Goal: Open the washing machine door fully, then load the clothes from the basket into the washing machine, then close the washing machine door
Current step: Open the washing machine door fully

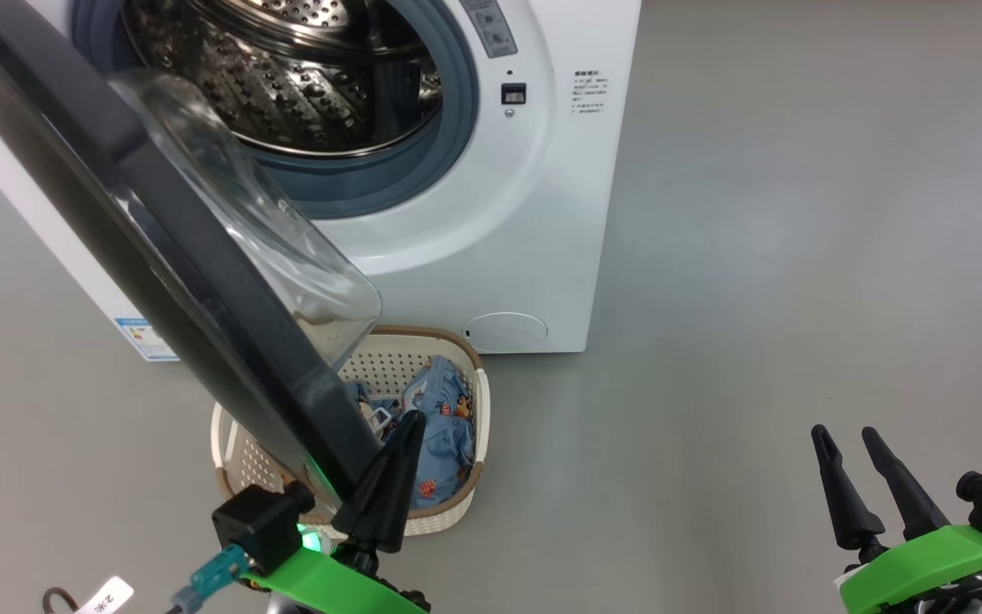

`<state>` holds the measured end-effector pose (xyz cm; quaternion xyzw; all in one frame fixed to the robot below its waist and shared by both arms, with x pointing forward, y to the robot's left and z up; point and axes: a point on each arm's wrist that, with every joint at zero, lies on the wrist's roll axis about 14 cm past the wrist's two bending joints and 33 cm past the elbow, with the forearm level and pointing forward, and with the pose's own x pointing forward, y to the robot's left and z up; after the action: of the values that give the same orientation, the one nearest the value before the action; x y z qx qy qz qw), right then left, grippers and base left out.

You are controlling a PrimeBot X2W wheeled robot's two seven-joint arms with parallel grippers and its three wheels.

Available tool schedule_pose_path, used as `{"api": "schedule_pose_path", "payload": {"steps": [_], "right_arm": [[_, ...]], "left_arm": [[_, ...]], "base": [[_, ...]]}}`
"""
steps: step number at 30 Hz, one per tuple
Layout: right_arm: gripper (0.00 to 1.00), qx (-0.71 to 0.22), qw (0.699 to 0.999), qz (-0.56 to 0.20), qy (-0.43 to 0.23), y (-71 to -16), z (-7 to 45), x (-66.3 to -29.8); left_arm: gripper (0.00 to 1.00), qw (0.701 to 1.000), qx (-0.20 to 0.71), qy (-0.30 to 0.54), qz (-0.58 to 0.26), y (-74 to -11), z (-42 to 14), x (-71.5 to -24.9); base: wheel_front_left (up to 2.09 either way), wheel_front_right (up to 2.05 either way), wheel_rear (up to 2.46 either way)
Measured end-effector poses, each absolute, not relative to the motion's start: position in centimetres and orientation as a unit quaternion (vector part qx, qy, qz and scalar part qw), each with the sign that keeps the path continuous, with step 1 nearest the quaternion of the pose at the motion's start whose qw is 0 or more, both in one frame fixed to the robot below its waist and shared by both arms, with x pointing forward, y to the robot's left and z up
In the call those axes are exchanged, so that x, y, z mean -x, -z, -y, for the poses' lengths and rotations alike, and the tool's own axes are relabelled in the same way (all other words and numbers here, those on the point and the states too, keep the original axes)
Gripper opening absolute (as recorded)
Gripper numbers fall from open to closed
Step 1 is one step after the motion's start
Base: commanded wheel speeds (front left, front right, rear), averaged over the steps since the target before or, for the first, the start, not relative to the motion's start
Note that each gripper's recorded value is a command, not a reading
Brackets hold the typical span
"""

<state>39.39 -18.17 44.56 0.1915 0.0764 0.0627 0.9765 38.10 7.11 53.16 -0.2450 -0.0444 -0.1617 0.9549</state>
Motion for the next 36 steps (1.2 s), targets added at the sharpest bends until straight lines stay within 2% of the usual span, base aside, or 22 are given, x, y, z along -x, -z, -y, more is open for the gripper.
{"api": "schedule_pose_path", "payload": {"steps": [22, 36], "right_arm": [[1.00, -0.190, 0.972, -0.085, -0.113, -44.4, 14.6, -41.3], [1.00, -0.182, 0.968, -0.084, -0.149, -44.9, 12.3, -42.3]], "left_arm": [[0.00, 0.962, 0.239, 0.118, 0.056, -53.1, -10.1, -36.8], [0.00, 0.972, 0.219, 0.058, 0.068, -53.0, -14.0, -35.0]], "base": [[0.00, 0.00, 0.00], [0.00, 0.00, 0.00]]}}
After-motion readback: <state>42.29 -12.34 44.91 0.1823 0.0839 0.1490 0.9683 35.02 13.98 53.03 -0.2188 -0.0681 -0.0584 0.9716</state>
